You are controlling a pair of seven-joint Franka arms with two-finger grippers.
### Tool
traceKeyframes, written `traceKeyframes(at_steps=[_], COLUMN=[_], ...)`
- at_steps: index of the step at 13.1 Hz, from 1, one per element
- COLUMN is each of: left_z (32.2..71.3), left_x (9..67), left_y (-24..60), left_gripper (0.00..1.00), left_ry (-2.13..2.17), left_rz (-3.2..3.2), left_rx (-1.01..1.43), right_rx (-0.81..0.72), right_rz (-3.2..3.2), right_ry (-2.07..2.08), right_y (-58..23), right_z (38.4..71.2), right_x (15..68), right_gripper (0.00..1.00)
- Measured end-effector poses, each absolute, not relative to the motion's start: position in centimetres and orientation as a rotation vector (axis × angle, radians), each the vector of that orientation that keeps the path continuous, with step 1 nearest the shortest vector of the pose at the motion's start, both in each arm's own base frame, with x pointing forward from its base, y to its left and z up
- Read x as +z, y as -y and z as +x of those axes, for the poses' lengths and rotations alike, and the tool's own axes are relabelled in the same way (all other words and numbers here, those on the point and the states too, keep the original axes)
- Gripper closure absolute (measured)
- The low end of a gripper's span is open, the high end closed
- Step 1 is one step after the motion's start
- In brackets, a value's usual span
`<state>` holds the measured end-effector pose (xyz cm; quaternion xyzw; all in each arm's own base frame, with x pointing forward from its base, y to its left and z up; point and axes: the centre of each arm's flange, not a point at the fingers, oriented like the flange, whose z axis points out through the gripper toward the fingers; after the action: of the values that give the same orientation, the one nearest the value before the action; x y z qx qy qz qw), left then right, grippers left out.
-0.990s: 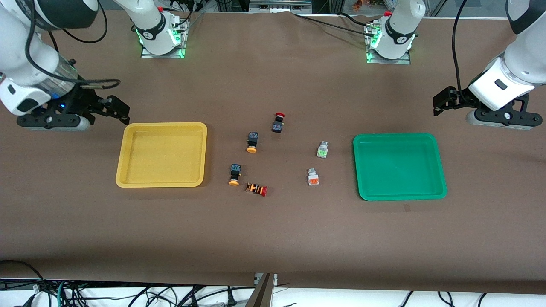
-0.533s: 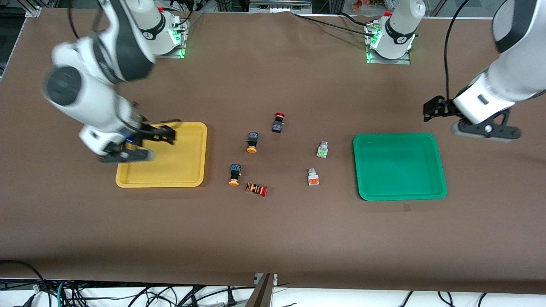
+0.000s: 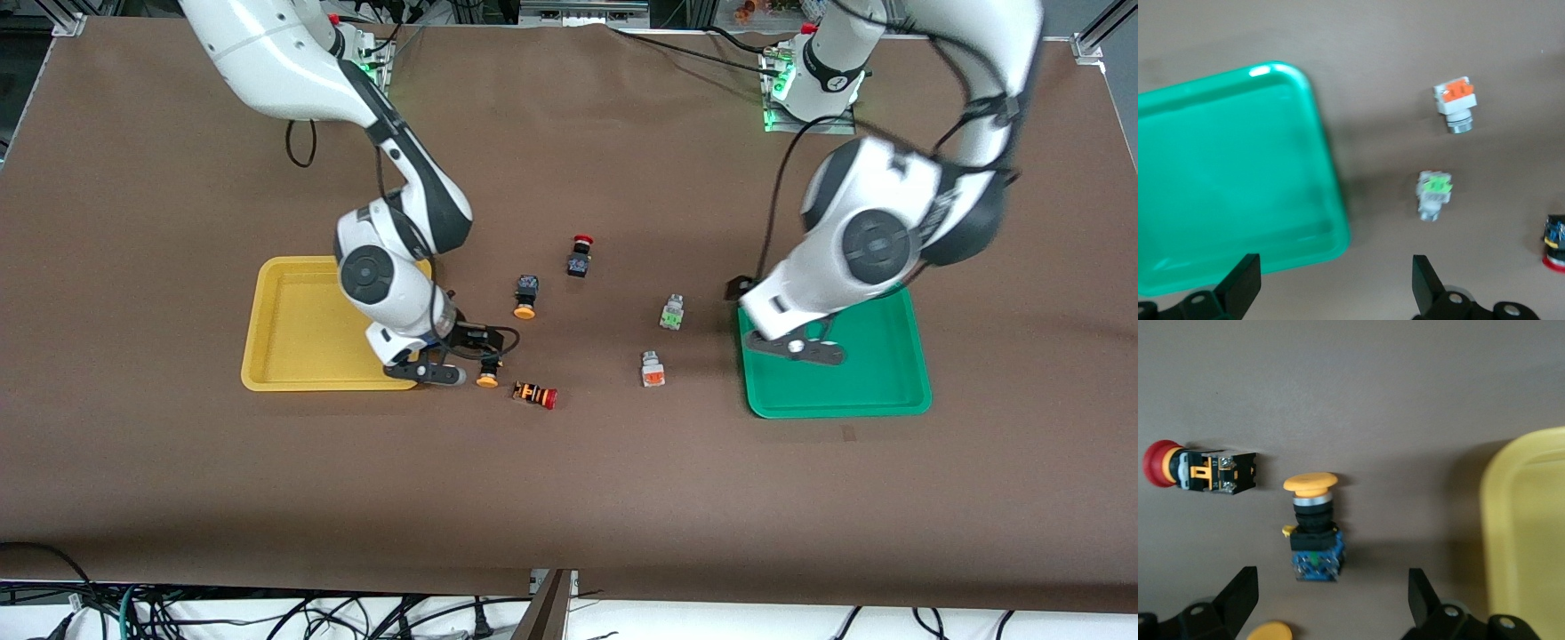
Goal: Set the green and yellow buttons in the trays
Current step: 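Grasp the yellow button with the right gripper while the left gripper grasps the green switch, then place the yellow button in the yellow tray while the left gripper places the green switch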
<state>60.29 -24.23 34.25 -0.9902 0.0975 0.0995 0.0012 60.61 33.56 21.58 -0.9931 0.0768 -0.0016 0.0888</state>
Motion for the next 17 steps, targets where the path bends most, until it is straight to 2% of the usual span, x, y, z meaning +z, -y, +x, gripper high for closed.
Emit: traceKeyframes(at_steps=[3, 6, 7, 8, 10, 11, 12, 15, 17], left_z=[59.2, 57.0, 56.4, 55.7, 55.1, 55.0, 55.0, 55.2, 55.7], left_x=[26.0, 20.7, 19.5, 18.6, 17.8, 17.8, 17.8, 18.0, 19.5], left_y=[29.4, 33.1, 33.3, 33.3, 33.1, 33.1, 33.1, 33.1, 32.5], left_gripper=[0.0, 0.0, 0.0, 0.0, 0.0, 0.09, 0.21, 0.57, 0.59], left_ry=[-0.336, -0.32, -0.325, -0.329, -0.333, -0.334, -0.334, -0.332, -0.318], left_rz=[-3.104, -3.114, -3.117, -3.116, -3.11, -3.11, -3.111, -3.112, -3.101], left_rx=[0.326, 0.288, 0.277, 0.279, 0.29, 0.29, 0.289, 0.283, 0.292], right_rx=[-0.028, -0.068, -0.082, -0.091, -0.102, -0.107, -0.107, -0.085, -0.048], right_rz=[-2.94, -2.921, -2.915, -2.912, -2.909, -2.91, -2.913, -2.96, -3.013], right_ry=[-0.252, -0.26, -0.261, -0.261, -0.262, -0.263, -0.262, -0.189, -0.105], right_y=[-34.5, -35.0, -35.1, -35.2, -35.1, -35.0, -34.8, -33.1, -30.5], right_z=[60.8, 61.4, 61.4, 61.4, 61.6, 61.8, 61.9, 62.9, 64.1], right_x=[19.4, 17.8, 17.3, 17.1, 17.3, 17.4, 17.5, 18.3, 21.0], right_gripper=[0.01, 0.06, 0.14, 0.14, 0.38, 0.51, 0.54, 0.55, 0.55])
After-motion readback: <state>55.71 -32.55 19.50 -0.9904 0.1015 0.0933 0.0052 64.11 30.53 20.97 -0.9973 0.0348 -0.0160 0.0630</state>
